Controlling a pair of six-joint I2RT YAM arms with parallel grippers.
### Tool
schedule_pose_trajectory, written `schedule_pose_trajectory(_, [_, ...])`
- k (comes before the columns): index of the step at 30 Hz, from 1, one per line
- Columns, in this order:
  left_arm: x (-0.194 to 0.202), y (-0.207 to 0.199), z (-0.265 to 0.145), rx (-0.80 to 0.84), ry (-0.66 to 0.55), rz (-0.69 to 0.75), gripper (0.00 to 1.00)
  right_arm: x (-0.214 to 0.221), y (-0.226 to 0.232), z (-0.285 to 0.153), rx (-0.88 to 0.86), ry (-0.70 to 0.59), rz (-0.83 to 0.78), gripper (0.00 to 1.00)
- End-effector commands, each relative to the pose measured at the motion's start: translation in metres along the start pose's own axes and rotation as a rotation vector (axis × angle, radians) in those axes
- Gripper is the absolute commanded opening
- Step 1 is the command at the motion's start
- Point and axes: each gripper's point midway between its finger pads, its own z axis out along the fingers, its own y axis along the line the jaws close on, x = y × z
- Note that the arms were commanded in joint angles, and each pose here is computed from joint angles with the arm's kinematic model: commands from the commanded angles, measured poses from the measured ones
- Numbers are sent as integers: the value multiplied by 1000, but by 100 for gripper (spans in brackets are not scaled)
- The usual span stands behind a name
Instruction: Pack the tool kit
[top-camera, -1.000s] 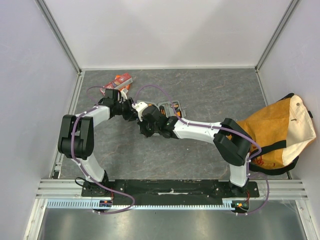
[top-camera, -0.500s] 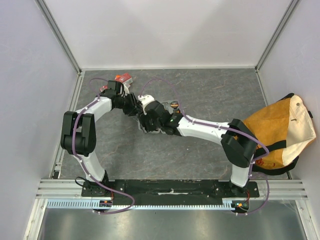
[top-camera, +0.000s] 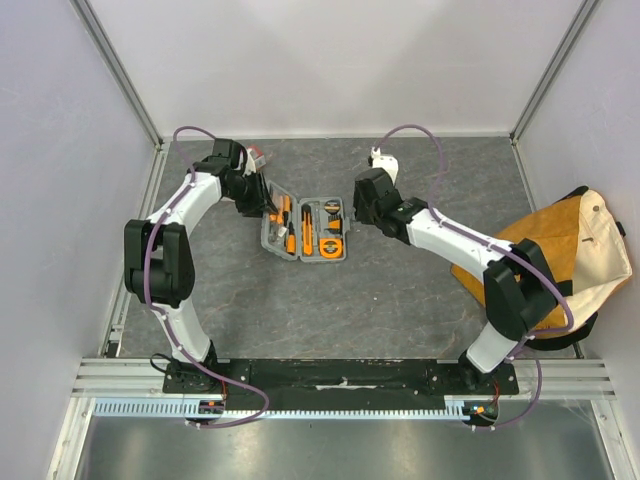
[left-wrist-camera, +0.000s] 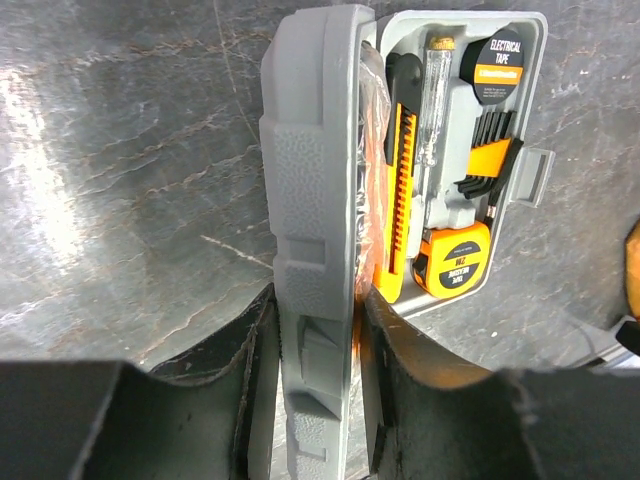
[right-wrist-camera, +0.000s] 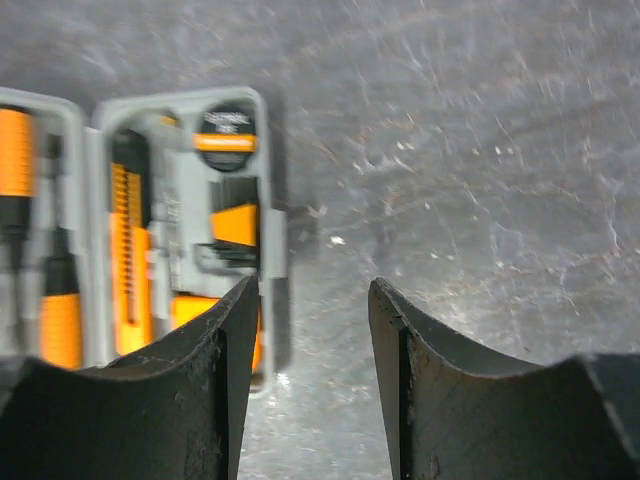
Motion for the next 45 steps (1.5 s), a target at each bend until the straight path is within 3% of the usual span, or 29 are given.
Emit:
schedule_pose_trajectory(1, [-14,11,-17,-94,-30,109,2,36,-9,15,40,105,-27,54])
schedule_pose_trajectory(9, [-21,-4,-25,-91,-63,137,2,91,2,38,-9,288,-11,48])
schedule_pose_trajectory(20, [-18,-15,-26,-141,-65,120,3,129,21,48,-118,427,-30,46])
schedule_pose_trajectory(26, [-14,-34,-23,-131,-61,142,7,134,30,50,-140,431,-40,45])
schedule_pose_trajectory(33, [-2,-60,-14,-102,-38,185,24,131,33,52,-125,414,-20,45])
schedule_pose_trajectory(42, [27,-86,5,-65,21,259,57,138,26,53,-83,422,15,44])
schedule_pose_trajectory(45, [30,-98,5,-37,13,285,61,138,24,54,-73,417,13,44])
